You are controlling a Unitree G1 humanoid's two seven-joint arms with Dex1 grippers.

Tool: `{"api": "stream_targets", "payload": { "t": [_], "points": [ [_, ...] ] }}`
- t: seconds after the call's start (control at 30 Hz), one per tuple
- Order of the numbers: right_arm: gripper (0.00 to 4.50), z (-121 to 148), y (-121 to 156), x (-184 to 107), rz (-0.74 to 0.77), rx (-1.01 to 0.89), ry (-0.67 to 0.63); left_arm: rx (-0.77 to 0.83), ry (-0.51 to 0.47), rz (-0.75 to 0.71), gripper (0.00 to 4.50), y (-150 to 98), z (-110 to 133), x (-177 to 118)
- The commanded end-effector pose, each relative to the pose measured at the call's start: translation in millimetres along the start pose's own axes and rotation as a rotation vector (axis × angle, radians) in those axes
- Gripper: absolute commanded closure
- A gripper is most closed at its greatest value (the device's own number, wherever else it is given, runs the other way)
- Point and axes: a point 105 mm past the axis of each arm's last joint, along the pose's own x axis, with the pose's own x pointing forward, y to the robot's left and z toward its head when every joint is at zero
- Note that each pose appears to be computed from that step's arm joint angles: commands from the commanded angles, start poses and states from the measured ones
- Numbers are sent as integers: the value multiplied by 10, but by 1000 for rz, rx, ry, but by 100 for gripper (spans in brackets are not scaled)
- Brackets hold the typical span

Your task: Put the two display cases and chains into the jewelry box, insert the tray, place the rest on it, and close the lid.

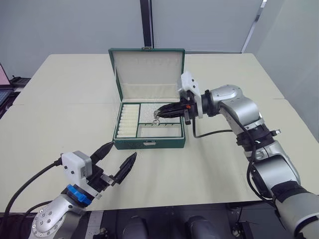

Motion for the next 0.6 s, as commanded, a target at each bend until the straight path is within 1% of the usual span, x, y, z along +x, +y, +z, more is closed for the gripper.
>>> {"api": "stream_targets", "payload": {
  "t": [0.03, 0.17, 0.27, 0.6],
  "points": [
    [449, 23, 1, 42, 13, -50, 7, 56, -46, -4, 0, -45, 135, -25],
    [449, -172, 1, 118, 13, -42, 59, 71, -51, 3, 0, -43, 154, -31],
    [449, -259, -8, 137, 9, -37, 83, 74, -53, 3, 0, -45, 158, -26],
    [449, -385, -24, 137, -7, -22, 128, 71, -60, -8, 0, -48, 160, 47]
  ]
}}
